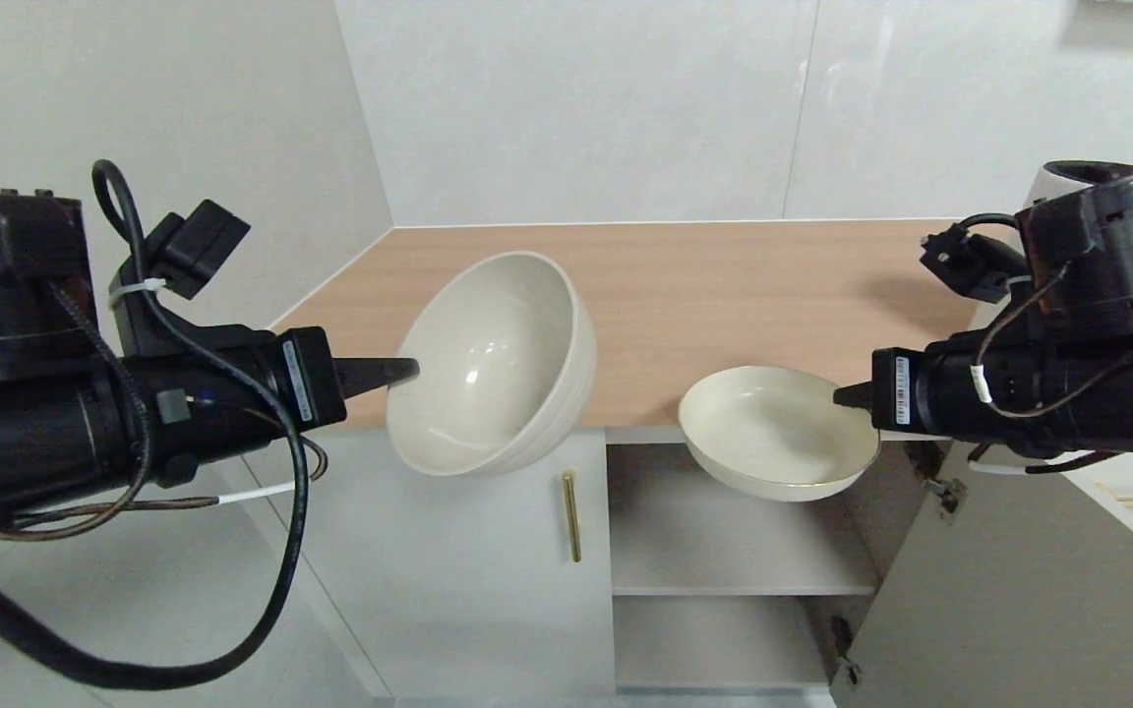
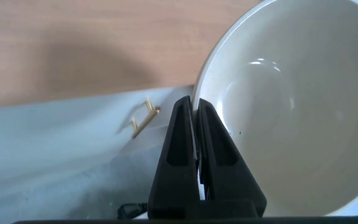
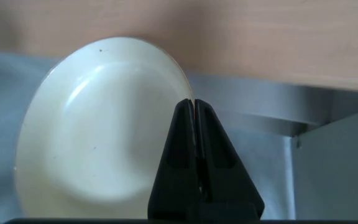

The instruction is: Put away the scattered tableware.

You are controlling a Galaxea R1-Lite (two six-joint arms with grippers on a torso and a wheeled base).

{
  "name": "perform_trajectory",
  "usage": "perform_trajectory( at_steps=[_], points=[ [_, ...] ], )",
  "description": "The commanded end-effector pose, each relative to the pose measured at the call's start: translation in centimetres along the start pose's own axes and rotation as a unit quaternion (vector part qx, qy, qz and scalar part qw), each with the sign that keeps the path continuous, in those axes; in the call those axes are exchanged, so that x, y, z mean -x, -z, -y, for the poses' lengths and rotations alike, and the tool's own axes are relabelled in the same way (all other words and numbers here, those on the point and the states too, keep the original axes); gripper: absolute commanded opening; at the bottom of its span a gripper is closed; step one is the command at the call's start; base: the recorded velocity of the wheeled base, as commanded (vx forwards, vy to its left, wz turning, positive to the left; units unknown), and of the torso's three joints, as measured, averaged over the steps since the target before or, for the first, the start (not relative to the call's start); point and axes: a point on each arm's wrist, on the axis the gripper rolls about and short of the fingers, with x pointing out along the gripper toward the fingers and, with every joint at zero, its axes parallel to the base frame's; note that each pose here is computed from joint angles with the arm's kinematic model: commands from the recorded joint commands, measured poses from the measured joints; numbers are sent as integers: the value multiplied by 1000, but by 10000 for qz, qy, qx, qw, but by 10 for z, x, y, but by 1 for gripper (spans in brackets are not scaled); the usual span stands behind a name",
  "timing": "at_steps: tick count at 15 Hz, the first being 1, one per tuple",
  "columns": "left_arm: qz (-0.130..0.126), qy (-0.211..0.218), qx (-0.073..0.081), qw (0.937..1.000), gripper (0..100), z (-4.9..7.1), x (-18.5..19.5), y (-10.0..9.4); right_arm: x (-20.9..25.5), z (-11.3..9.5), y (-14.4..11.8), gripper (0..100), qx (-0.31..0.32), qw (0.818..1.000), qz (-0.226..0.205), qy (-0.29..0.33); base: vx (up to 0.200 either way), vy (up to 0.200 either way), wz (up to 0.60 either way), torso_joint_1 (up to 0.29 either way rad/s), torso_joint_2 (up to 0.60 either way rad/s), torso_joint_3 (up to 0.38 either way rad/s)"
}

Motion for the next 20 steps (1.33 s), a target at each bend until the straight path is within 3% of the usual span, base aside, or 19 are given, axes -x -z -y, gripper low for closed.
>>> perform_trajectory(
  at_steps=[1, 4, 7, 20],
  points=[
    [-9, 54, -21, 10000, 0, 3, 4, 3, 15, 3, 0, 0, -29, 9999, 108, -116, 0, 0, 0, 0, 0, 0],
    [-184, 110, -24, 9998, 0, 5, -1, 10, 21, 5, 5, 0, 3, 9998, 62, -196, 0, 0, 0, 0, 0, 0],
    [-236, 110, -20, 9997, 0, 5, -4, 12, 20, 5, 5, 0, 12, 9998, 40, -188, -200, 0, 0, 7, 1, 1],
    [-415, 145, 14, 9990, 0, 1, -11, 16, -1, 6, 8, 0, 9, 9999, -69, -108, 0, 0, 0, -6, 14, 9]
  ],
)
